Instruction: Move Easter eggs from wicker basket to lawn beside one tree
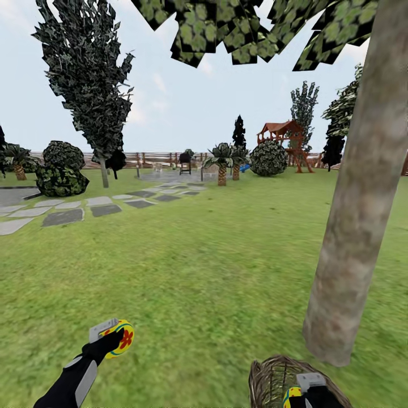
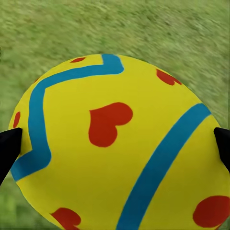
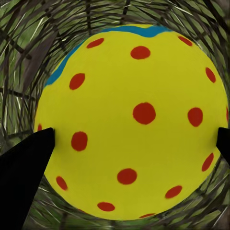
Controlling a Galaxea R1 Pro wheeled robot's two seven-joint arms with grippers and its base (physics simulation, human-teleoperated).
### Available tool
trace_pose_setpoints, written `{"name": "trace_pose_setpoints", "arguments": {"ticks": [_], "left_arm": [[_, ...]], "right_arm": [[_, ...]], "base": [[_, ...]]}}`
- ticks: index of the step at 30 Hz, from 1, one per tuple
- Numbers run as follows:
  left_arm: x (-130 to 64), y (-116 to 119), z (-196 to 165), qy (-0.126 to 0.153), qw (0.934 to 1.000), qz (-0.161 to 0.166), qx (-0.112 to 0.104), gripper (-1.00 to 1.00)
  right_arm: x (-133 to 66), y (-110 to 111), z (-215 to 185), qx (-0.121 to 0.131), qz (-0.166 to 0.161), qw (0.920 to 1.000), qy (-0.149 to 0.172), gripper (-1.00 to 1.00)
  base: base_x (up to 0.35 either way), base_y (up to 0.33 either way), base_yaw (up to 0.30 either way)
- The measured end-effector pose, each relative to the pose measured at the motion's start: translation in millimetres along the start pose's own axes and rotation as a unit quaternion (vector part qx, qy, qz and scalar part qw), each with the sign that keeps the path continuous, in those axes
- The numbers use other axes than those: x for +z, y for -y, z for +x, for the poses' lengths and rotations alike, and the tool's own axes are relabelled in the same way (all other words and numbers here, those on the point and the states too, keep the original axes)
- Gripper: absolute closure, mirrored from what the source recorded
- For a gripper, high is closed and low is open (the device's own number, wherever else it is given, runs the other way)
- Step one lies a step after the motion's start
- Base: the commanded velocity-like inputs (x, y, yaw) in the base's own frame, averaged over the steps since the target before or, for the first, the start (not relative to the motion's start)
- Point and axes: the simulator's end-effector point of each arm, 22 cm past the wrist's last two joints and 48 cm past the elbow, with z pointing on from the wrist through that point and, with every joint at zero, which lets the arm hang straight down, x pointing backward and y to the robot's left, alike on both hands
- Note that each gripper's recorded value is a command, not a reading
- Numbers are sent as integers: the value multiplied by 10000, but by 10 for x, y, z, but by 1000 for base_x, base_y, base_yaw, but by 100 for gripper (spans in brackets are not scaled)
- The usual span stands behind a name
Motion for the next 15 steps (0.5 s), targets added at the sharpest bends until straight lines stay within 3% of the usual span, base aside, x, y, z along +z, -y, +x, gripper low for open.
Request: {"name": "trace_pose_setpoints", "arguments": {"ticks": [5,11,15], "left_arm": [[-37,27,-88,-3,10000,-1,3,100],[-77,60,-193,-6,10000,-2,4,100],[-110,135,-243,-16,10000,30,-6,100]], "right_arm": [[-84,14,-57,0,0,10000,0,100],[-180,19,-123,1,-8,10000,-4,100],[-249,30,-166,16,-14,10000,-3,100]], "base": [[-10,-1,0],[-271,-12,0],[-123,-80,0]]}}
